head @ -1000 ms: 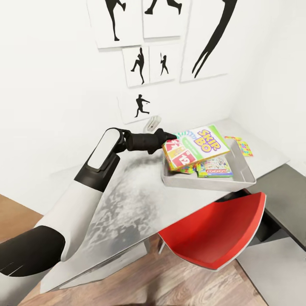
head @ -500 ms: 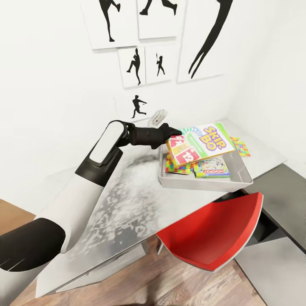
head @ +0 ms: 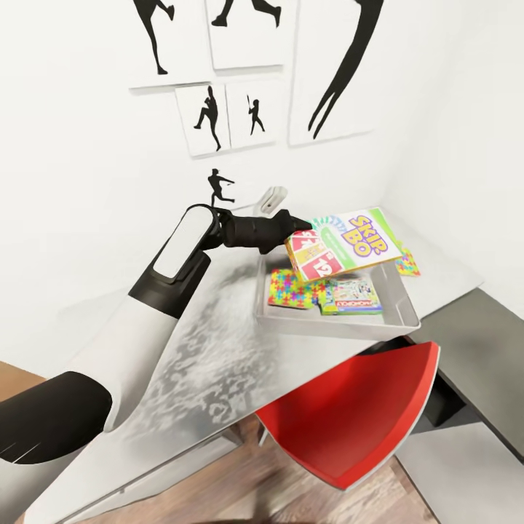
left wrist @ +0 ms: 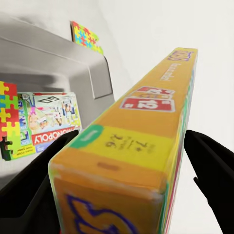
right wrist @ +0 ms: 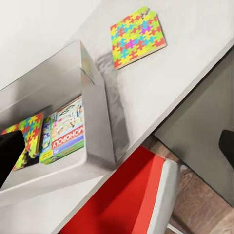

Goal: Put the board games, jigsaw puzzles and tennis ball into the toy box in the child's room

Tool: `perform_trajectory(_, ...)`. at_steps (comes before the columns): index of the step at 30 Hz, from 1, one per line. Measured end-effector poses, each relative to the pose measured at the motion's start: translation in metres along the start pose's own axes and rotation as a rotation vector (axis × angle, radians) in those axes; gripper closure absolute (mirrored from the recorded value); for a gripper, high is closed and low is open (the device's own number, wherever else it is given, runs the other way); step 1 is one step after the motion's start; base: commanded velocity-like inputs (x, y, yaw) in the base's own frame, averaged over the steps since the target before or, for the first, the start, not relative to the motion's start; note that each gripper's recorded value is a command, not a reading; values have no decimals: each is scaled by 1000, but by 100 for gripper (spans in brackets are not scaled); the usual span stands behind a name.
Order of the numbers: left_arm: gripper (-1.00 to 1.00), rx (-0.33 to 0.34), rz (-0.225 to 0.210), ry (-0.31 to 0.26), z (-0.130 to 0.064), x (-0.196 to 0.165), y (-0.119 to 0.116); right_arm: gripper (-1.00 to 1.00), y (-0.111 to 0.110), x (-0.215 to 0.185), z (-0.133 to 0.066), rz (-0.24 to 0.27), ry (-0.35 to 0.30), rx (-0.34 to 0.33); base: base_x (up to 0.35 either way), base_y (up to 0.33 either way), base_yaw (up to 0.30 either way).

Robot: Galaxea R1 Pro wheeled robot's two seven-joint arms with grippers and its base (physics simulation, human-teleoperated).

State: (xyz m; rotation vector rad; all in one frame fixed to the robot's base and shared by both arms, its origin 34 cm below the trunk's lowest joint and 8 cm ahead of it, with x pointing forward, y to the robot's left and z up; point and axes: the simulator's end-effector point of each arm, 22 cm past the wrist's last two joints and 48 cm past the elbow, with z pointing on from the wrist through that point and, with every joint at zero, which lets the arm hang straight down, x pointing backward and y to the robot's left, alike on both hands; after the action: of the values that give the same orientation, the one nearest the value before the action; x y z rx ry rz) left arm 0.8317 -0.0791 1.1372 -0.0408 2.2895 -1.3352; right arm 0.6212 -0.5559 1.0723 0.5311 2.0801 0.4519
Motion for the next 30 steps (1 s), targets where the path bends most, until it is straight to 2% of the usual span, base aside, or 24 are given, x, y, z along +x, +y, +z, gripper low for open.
perform_trajectory(9, 100, -2, 1, -2, 0, 0, 0, -100, 0, -1, 0, 0, -2, 1, 30, -41, 79)
perform_trajectory(22, 100, -5, 4, -3, 0, -1, 1, -100, 0, 0, 0, 0, -1, 0, 149, -220, 34)
perform_trajectory(30, 100, -3, 0, -3, 0, -1, 1, -100, 0, 0, 0, -1, 1, -2, 33, -46, 1)
